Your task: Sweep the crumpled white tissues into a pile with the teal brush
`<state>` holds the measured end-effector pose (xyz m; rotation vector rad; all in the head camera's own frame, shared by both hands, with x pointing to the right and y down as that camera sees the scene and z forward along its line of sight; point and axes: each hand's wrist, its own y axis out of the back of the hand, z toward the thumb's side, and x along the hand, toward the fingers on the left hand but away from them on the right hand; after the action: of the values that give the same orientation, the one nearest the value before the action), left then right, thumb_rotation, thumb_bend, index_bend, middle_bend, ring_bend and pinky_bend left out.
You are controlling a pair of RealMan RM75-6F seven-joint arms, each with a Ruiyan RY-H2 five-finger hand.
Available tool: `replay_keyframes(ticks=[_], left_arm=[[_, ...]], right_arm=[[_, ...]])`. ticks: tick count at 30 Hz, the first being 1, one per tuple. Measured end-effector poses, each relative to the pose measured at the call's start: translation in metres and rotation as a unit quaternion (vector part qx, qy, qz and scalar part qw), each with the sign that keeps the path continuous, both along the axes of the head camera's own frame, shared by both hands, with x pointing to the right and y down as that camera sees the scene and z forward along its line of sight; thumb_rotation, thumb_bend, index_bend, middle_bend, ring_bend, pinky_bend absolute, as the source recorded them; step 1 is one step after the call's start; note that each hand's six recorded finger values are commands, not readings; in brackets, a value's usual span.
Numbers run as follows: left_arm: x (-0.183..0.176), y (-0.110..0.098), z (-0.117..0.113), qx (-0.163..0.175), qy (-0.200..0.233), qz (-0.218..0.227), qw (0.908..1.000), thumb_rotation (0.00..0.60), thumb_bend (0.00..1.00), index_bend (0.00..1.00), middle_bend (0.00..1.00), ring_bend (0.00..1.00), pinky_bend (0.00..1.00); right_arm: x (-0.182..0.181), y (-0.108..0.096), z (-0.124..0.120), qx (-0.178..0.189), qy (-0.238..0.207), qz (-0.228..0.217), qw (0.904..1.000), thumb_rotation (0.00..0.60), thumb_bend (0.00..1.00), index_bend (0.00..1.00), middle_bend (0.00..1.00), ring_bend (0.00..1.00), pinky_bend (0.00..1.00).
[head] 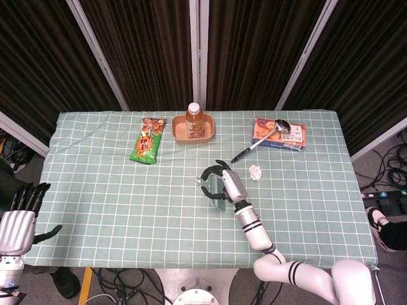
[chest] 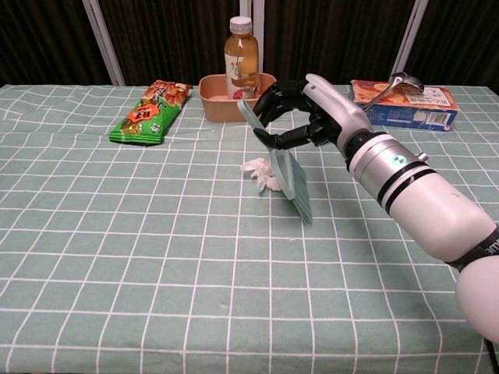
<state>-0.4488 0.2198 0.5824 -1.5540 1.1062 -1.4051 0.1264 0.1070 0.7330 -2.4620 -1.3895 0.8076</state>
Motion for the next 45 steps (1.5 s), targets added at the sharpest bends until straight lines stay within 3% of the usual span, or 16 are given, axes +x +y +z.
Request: replay_keyframes(ticks=[6,10,15,19,23,33,37,41,45], left_arm=[[0.001,-0.002,0.000,-0.002,0.002,0.000,1.0000,0.600,0.01,0.07,0.09,0.00,0.02],[0.002,-0.002,-0.001,-0.001,0.002,0.001,1.0000,0.600,0.01,0.07,0.09,0.00,0.02],[0.004,-0.003,0.000,-0.003,0.006,0.003,1.0000,0.600,0.01,0.07,0.09,0.00,0.02],[0.005,-0.003,0.001,-0.005,0.006,0.002,1.0000,0.600,0.01,0.07,0.09,0.00,0.02],[0.006,-0.004,0.001,-0.007,0.005,0.002,1.0000,0.600,0.01,0.07,0.09,0.00,0.02],[0.008,-0.005,-0.002,-0.010,-0.003,-0.004,0.9999,0.600,0.01,0.07,0.09,0.00,0.02],[0.006,-0.005,-0.002,-0.012,-0.005,-0.008,0.9999,0.600,0.01,0.07,0.09,0.00,0.02],[0.007,-0.005,-0.001,-0.016,-0.006,-0.007,0.9998,0.600,0.01,0.07,0.09,0.00,0.02],[0.008,-0.007,-0.002,-0.014,-0.004,-0.005,0.9999,0.600,0.01,0.07,0.09,0.00,0.02]], right_arm=[[0.001,-0.004,-0.006,0.004,-0.017,-0.007,0.9998,0.600,0.33,0.63,0.61,0.30,0.11],[0.012,-0.015,-0.022,0.019,-0.030,-0.009,0.9993,0.600,0.33,0.63,0.61,0.30,0.11],[0.056,-0.045,-0.046,0.048,0.006,-0.017,0.9987,0.600,0.34,0.63,0.61,0.30,0.11],[0.096,-0.064,-0.057,0.037,0.048,-0.029,0.9977,0.600,0.35,0.63,0.61,0.30,0.11],[0.127,-0.069,-0.048,0.007,0.095,-0.051,0.9942,0.600,0.35,0.63,0.61,0.30,0.11],[0.158,-0.080,-0.004,-0.001,0.158,-0.073,0.9848,0.600,0.38,0.65,0.61,0.30,0.11],[0.152,-0.076,0.009,-0.018,0.131,-0.076,0.9883,0.600,0.39,0.65,0.61,0.30,0.11],[0.129,-0.067,0.013,-0.037,0.052,-0.071,0.9954,0.600,0.39,0.65,0.61,0.30,0.11],[0.098,-0.060,0.010,-0.036,-0.009,-0.081,0.9960,0.600,0.39,0.65,0.61,0.30,0.11]])
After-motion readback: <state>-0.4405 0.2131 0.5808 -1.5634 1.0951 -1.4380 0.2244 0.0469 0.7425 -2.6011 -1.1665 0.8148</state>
